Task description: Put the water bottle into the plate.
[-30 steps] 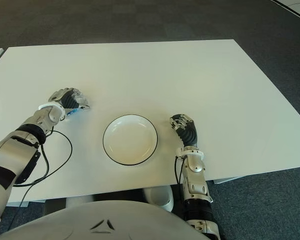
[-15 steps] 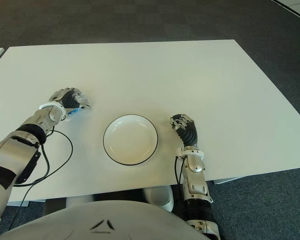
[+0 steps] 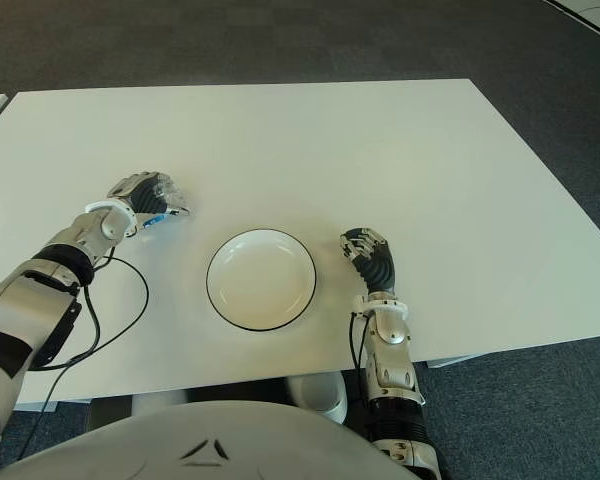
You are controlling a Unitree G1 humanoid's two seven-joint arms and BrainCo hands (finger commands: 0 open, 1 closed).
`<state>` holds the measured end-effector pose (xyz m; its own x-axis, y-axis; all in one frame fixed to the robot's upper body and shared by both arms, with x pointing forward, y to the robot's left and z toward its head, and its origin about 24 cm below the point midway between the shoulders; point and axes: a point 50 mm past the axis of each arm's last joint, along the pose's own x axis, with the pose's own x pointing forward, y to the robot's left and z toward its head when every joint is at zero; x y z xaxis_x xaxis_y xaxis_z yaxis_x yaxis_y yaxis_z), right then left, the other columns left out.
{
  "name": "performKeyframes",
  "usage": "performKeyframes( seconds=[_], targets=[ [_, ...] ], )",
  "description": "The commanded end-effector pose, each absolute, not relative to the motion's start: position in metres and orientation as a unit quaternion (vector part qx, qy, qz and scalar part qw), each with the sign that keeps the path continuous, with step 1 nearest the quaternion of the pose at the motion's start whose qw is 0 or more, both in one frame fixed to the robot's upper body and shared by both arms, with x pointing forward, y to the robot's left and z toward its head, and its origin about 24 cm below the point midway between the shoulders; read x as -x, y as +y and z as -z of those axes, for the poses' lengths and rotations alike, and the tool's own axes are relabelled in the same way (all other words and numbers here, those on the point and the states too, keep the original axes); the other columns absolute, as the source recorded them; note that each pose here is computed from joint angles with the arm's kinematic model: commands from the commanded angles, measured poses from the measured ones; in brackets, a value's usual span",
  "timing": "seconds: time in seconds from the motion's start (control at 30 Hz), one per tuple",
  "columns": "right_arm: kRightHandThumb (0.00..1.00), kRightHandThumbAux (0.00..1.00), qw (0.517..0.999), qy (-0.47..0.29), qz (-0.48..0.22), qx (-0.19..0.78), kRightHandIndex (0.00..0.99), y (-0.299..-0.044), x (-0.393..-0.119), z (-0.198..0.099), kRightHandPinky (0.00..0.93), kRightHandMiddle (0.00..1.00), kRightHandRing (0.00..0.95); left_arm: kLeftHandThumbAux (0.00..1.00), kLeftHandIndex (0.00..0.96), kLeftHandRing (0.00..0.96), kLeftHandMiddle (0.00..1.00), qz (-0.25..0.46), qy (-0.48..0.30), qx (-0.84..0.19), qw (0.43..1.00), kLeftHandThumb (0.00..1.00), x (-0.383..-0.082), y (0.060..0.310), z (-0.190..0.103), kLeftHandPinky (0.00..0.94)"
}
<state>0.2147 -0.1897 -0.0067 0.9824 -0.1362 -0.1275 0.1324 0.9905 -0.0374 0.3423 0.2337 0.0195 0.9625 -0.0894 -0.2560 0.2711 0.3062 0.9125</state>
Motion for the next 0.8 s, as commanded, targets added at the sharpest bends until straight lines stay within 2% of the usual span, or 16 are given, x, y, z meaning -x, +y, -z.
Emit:
performKeyframes(
  seconds=[0.03,0.23,0.47,0.8],
  targets=[
    [0.701,0.736,0.993,0.097,0.068,0.012,0.420,-0.188,-0.210,0.017,0.483,0.461,0.468,0.671,0.395,0.854,0.534,0.120,0.027,-0.581,0.805,0.852,-0.353,0.229,-0.042,0.807],
    [0.701,0.736,0.993,0.099,0.069,0.009,0.419,-0.188,-0.210,0.017,0.482,0.460,0.468,0.671,0.394,0.853,0.533,0.126,-0.012,-0.584,0.802,0.851,-0.356,0.224,-0.054,0.800],
    [0.702,0.736,0.993,0.097,0.070,0.006,0.419,-0.188,-0.211,0.017,0.483,0.460,0.468,0.672,0.392,0.851,0.530,0.133,-0.084,-0.590,0.792,0.850,-0.357,0.213,-0.082,0.797],
    [0.704,0.736,0.993,0.094,0.070,0.004,0.419,-0.187,-0.210,0.018,0.485,0.462,0.470,0.671,0.392,0.859,0.530,0.139,-0.152,-0.588,0.783,0.851,-0.349,0.197,-0.099,0.805]
  ],
)
